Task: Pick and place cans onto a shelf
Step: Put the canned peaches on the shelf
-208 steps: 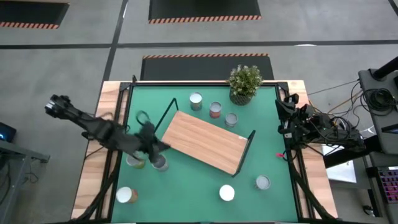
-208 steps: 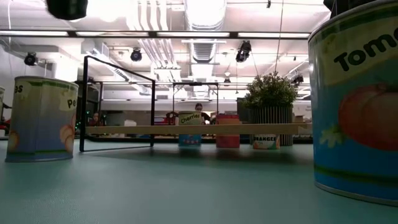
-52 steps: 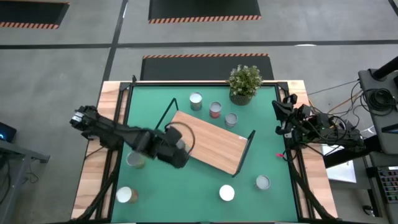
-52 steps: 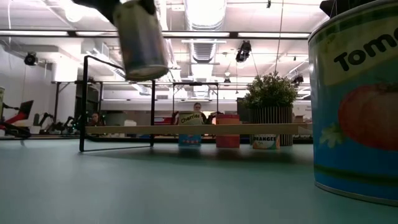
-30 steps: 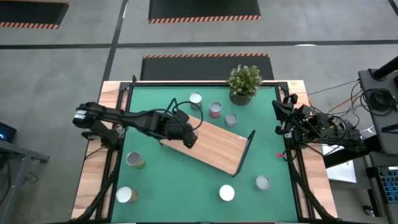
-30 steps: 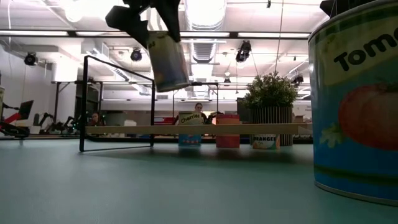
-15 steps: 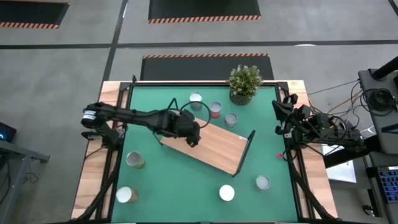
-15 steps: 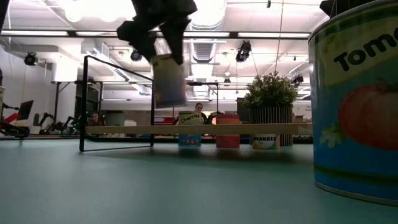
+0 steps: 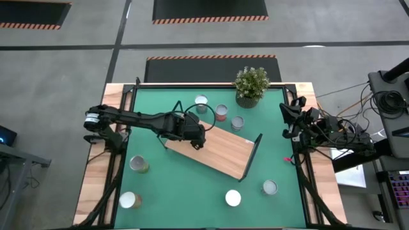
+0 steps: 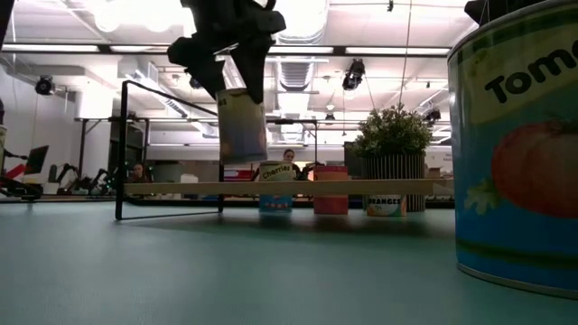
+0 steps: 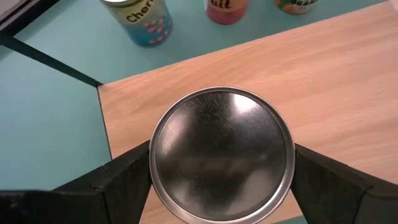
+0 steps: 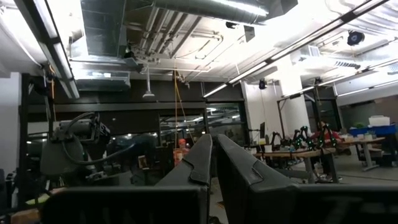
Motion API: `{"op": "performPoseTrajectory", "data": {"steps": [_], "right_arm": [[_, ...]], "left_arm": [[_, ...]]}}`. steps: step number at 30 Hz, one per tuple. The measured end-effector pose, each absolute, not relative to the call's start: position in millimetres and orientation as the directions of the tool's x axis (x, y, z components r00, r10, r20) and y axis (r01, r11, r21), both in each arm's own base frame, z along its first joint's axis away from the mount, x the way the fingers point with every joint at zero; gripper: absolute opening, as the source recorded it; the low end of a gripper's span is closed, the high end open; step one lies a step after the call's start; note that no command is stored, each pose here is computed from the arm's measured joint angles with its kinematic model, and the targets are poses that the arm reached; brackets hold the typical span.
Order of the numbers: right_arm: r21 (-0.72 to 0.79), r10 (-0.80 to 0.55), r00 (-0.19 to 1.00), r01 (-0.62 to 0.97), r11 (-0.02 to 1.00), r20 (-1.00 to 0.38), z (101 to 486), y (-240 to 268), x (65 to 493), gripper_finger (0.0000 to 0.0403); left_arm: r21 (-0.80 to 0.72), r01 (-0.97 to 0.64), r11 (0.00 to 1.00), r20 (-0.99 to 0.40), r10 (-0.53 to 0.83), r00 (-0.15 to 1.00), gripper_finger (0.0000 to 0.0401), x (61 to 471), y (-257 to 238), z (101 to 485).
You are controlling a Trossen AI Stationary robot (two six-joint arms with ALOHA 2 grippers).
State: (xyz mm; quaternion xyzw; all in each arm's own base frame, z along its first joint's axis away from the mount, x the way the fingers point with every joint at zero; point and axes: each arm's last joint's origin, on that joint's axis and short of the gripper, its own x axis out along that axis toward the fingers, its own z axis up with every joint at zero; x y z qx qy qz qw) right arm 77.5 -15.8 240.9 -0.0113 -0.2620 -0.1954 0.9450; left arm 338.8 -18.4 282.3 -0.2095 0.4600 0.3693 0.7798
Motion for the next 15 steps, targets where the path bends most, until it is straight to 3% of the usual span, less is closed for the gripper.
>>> {"op": "performPoseTrajectory", "data": {"steps": [15], "right_arm": [[0.071,-0.364,0.786,0.381,0.922,0.5,241,-16,77,0.0013]], "left_arm": [[0.038,-0.742,0.669,-0.9,0.345,0.265,0.0315,355,-23,257]]}}
